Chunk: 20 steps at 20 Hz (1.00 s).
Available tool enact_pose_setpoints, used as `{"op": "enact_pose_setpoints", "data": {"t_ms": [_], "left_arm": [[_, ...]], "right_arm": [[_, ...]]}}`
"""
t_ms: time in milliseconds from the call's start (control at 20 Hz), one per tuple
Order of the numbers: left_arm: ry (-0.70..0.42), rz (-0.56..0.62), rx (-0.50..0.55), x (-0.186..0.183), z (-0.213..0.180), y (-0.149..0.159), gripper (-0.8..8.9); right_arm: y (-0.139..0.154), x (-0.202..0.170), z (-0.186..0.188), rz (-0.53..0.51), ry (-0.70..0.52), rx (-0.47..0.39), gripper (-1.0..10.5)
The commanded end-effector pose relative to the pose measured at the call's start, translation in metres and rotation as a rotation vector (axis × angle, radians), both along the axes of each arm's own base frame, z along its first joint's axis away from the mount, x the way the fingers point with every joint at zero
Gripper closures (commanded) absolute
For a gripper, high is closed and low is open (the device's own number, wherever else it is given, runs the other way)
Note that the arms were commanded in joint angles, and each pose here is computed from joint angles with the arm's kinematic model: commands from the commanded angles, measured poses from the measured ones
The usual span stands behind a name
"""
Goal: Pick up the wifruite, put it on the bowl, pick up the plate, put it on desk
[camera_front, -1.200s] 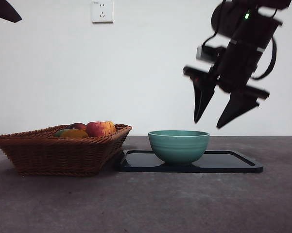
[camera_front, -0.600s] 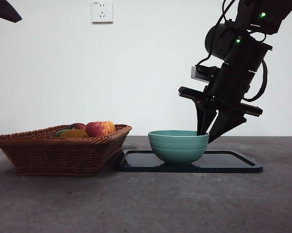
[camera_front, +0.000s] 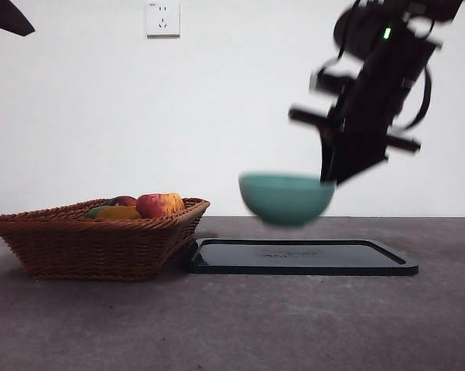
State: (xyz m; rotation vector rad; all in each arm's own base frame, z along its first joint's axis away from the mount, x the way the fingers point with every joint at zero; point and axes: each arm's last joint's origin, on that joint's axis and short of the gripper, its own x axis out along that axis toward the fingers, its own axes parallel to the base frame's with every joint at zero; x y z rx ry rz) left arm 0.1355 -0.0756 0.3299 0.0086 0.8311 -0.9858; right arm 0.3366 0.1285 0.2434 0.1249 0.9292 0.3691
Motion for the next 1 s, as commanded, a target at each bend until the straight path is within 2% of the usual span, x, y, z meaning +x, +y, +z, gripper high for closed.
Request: {"op": "enact_pose_setpoints", "data": {"t_ms": [50, 300, 500, 750, 1000], "left_arm": [[-0.023, -0.013, -0.007, 0.001, 0.004, -0.001, 4.42], [-0.01, -0.013, -0.001, 0.0, 0.003, -0.001, 4.42], [-0.011, -0.013, -0.002, 0.0, 0.003, -0.001, 4.42], [-0.011, -0.014, -0.001, 0.0, 0.003, -0.001, 4.42], [-0.011, -0.013, -0.002, 0.0, 0.003, -0.001, 4.42]], "right_arm": [[-0.001, -0.009, 0.025, 0.015, -0.055, 0.017, 9.4], [-0.009, -0.051, 0.064, 0.071, -0.063, -0.012, 9.4], [-0.009, -0.085, 0.074, 0.119, -0.07, -0.009, 9.4], [-0.004, -0.119, 0.047, 0.19, -0.044, -0.018, 9.4], [0.005, -0.132, 0.006, 0.222, 0.001, -0.015, 9.4]]}}
